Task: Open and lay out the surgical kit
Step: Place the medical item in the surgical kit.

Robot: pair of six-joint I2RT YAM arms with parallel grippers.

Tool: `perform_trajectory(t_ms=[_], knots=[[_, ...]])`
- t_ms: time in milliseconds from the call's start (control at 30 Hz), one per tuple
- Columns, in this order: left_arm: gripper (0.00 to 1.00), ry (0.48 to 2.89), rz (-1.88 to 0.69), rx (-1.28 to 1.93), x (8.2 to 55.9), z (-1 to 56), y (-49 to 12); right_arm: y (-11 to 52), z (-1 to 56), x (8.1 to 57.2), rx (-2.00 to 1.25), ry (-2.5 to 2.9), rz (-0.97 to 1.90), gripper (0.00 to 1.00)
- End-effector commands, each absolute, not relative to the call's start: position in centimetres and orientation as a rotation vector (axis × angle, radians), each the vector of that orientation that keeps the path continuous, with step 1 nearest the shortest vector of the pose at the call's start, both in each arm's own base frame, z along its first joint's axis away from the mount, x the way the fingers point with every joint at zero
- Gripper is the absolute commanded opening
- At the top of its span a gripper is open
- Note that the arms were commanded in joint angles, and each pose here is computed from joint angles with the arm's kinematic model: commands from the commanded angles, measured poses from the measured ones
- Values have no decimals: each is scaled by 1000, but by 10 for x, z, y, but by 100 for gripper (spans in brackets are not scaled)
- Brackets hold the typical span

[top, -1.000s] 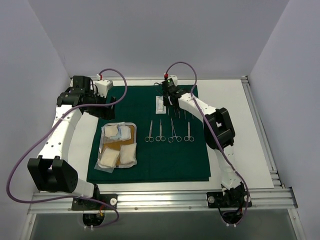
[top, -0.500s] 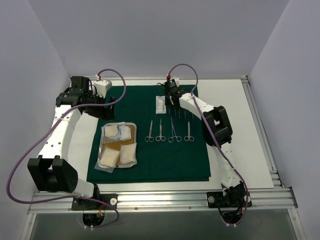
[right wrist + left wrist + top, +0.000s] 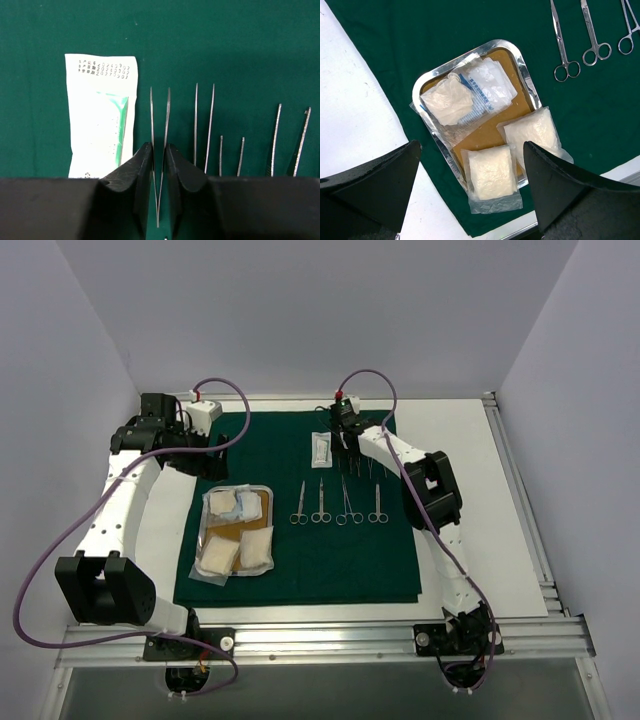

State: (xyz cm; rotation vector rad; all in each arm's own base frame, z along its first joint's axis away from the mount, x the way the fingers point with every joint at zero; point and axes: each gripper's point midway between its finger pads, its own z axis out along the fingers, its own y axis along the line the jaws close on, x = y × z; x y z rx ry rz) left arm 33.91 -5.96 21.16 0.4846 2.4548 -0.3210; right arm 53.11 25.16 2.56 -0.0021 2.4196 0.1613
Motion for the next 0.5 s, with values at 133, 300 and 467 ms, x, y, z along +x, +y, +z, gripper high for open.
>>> perform_trajectory(t_ms=[133, 300, 467], knots=[[93, 2421, -341, 513, 339, 218, -61, 249, 36, 538, 26, 2396, 171, 19], [93, 2422, -358, 512, 339, 219, -62, 249, 50, 538, 31, 2372, 185, 22], [93, 2415, -372, 515, 340, 222, -63, 264, 92, 536, 7, 2305, 245, 27]])
